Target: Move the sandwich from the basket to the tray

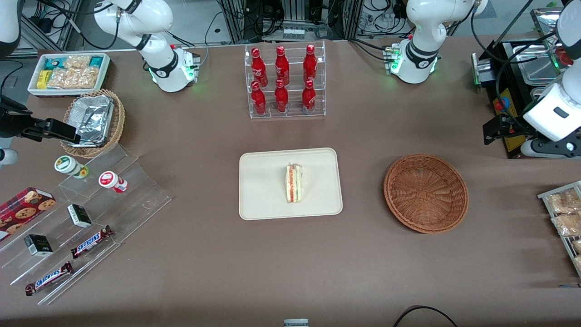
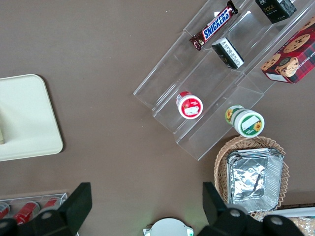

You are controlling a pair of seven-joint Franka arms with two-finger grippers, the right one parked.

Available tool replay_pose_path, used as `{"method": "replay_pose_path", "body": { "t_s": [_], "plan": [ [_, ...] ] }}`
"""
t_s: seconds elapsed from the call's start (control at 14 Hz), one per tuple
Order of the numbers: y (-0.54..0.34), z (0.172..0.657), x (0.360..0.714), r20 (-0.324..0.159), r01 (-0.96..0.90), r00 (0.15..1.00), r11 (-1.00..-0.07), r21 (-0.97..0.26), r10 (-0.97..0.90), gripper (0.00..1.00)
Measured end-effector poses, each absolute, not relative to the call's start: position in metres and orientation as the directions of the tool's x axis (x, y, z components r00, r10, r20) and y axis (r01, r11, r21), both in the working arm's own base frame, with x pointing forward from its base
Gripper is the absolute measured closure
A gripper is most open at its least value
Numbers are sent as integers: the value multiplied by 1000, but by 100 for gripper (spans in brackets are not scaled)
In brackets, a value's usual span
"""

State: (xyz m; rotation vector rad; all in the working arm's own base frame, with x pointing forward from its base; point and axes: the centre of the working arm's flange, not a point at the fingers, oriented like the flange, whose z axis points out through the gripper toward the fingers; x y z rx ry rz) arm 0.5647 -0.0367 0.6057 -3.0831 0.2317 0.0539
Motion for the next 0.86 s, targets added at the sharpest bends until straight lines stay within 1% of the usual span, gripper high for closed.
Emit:
{"method": "replay_pose_path", "body": {
  "t_s": [0.14, 0.21, 0.43, 0.57, 0.86],
  "plan": [
    [-50, 603, 560, -71, -173, 983, -984, -44, -170, 0],
    [-51, 604, 560, -71, -175, 983, -984, -44, -172, 0],
    [-37, 614, 559, -52, -149, 988, -988, -48, -147, 0],
    [-26, 619, 558, -41, -119, 992, -992, -29, -118, 0],
    [-14, 623, 558, -32, -86, 996, -996, -10, -85, 0]
  ]
}}
